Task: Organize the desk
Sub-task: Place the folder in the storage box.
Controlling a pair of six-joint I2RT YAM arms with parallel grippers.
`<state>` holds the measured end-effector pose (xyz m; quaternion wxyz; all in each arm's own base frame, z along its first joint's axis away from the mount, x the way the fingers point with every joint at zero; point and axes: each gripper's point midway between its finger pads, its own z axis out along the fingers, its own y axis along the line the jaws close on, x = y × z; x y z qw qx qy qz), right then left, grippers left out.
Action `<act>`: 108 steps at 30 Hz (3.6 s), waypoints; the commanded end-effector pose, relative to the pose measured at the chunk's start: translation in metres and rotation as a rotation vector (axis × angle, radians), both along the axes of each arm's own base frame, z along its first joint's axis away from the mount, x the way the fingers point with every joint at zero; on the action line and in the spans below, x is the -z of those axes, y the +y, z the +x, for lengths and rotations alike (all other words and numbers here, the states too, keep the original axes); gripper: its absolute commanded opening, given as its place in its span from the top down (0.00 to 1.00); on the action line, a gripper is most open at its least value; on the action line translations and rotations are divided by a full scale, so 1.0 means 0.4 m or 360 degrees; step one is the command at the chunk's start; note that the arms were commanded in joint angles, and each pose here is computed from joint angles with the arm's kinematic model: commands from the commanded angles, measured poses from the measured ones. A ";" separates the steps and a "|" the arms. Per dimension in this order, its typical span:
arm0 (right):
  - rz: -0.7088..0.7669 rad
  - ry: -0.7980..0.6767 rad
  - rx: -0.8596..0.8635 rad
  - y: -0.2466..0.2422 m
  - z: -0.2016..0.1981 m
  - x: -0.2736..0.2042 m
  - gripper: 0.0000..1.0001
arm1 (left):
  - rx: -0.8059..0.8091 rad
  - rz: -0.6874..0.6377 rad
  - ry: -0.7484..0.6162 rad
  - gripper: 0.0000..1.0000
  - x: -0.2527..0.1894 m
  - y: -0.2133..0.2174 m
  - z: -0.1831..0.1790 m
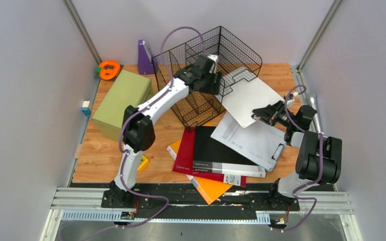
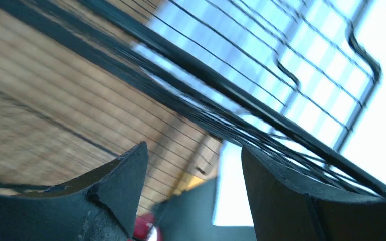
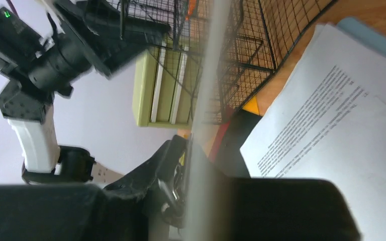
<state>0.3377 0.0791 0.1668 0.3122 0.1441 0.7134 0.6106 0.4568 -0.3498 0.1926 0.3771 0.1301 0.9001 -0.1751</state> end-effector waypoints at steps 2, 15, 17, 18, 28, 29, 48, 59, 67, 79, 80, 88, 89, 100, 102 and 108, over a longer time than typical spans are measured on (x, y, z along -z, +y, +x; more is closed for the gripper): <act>-0.0072 -0.0190 -0.0004 0.045 -0.008 -0.039 0.94 | 0.0366 -0.0460 0.0022 0.22 -0.039 -0.317 -0.121; -0.0030 -0.0144 -0.0195 0.060 0.044 0.033 0.85 | 0.0326 -0.0382 0.0010 0.23 -0.030 -0.255 -0.111; -0.0008 -0.0145 -0.0209 0.059 0.053 0.046 0.85 | 0.0321 -0.0362 -0.0034 0.23 -0.054 -0.231 -0.105; -0.0004 -0.0150 -0.0204 0.058 0.057 0.052 0.85 | 0.0318 -0.0355 -0.0042 0.23 -0.057 -0.225 -0.104; -0.0059 -0.0224 -0.0176 0.095 0.148 0.046 0.75 | 0.0342 -0.0279 -0.0127 0.19 -0.091 -0.179 -0.102; -0.0059 -0.0232 -0.0176 0.104 0.157 0.045 0.72 | 0.0345 -0.0279 -0.0126 0.19 -0.091 -0.179 -0.103; -0.0118 -0.0182 -0.0132 0.191 0.242 0.079 0.29 | 0.0382 -0.0212 -0.0167 0.13 -0.106 -0.142 -0.129; -0.0419 -0.0245 -0.0151 0.107 0.154 0.099 0.28 | 0.0410 -0.0122 -0.0266 0.10 -0.146 -0.105 -0.137; -0.0466 -0.0251 -0.0138 0.084 0.158 0.110 0.39 | 0.0434 -0.0089 -0.0289 0.10 -0.155 -0.091 -0.145; -0.0340 -0.0275 -0.0196 0.103 0.244 0.102 0.83 | 0.0422 0.0001 -0.0321 0.09 -0.138 -0.065 -0.138; -0.0337 -0.0285 -0.0200 0.107 0.251 0.098 0.84 | 0.0419 0.0006 -0.0326 0.09 -0.139 -0.063 -0.138; -0.0301 -0.0286 -0.0217 0.145 0.298 0.090 0.85 | 0.0424 0.0057 -0.0341 0.09 -0.125 -0.043 -0.144; -0.0298 -0.0290 -0.0214 0.148 0.308 0.085 0.85 | 0.0413 0.0068 -0.0350 0.09 -0.126 -0.039 -0.142; -0.0321 -0.0178 -0.0198 0.155 0.312 0.123 0.72 | 0.0429 0.0143 -0.0361 0.09 -0.111 -0.016 -0.149; -0.0367 -0.0182 -0.0202 0.152 0.304 0.117 0.68 | 0.0441 0.0174 -0.0365 0.08 -0.108 -0.008 -0.151; -0.0593 -0.0239 -0.0247 0.111 0.238 0.112 0.57 | 0.0471 0.0297 -0.0438 0.03 -0.121 0.033 -0.158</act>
